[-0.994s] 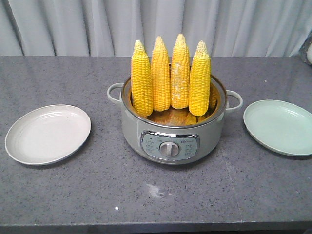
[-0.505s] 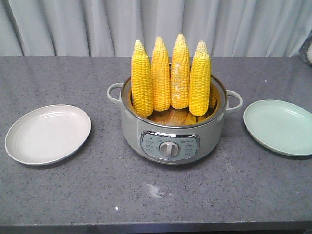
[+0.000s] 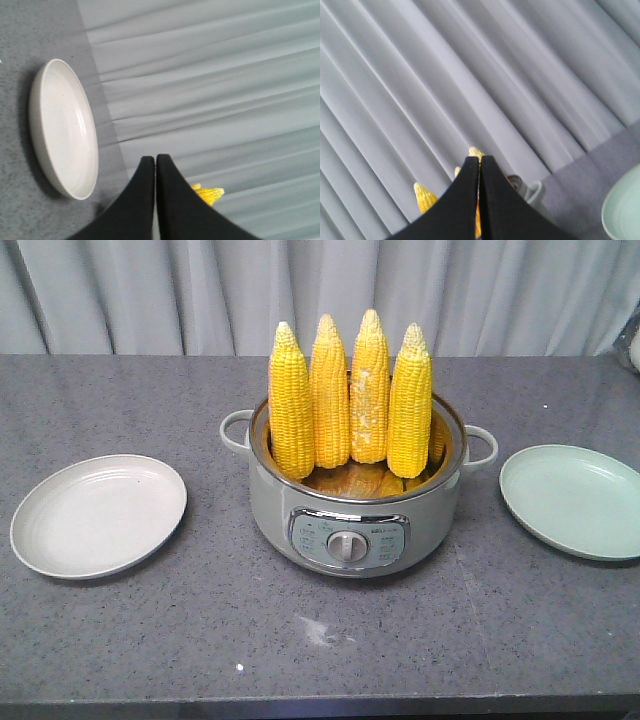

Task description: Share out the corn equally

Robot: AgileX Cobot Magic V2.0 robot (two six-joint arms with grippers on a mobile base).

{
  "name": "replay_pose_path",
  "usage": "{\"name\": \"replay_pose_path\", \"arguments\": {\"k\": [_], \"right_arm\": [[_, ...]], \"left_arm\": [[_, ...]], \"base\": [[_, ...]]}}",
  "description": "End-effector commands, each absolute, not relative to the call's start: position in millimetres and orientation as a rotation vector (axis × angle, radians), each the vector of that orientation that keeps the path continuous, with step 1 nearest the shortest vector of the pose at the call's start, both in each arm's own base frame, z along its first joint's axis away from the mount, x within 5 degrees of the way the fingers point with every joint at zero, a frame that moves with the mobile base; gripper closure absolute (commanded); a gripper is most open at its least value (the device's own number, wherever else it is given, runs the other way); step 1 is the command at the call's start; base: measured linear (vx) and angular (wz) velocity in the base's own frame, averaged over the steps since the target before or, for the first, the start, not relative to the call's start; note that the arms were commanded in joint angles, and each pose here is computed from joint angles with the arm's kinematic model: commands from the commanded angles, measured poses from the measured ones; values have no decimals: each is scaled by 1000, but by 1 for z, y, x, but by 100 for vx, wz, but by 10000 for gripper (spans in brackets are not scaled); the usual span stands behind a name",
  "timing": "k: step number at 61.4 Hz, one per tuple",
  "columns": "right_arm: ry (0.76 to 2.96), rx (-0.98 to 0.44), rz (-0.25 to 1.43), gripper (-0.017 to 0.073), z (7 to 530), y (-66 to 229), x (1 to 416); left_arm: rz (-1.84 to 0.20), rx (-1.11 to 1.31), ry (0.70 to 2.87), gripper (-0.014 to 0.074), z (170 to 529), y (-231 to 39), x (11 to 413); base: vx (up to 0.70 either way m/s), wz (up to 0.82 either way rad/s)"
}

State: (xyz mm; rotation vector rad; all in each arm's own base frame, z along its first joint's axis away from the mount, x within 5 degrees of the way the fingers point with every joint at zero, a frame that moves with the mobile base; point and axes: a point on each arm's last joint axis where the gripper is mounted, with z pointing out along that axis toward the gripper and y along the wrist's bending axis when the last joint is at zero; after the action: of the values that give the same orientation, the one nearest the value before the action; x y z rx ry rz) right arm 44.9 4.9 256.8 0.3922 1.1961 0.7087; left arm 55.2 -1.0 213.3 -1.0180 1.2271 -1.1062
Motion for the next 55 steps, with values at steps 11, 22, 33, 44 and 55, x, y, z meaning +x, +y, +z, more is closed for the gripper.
{"name": "replay_pose_path", "arguments": {"k": [11, 22, 33, 44, 55], "right_arm": [[1142, 243, 479, 561, 335, 1, 20], [1228, 194, 322, 561, 374, -1, 34], [1324, 85, 153, 561, 404, 1, 71], [1480, 21, 24, 561, 421, 1, 111], [1667, -78, 29, 561, 428, 10, 144]], "left_arm": [[-876, -536, 1163, 601, 304, -7, 24], [-735, -263, 1258, 601, 342, -20, 15], [-693, -149, 1350, 601, 366, -27, 27], [-598, -24, 1425, 601, 388, -31, 47], [-538, 77, 1484, 601, 413, -34, 73]], "base": [[0, 0], [0, 0], [0, 0], [0, 0], [0, 0]]}}
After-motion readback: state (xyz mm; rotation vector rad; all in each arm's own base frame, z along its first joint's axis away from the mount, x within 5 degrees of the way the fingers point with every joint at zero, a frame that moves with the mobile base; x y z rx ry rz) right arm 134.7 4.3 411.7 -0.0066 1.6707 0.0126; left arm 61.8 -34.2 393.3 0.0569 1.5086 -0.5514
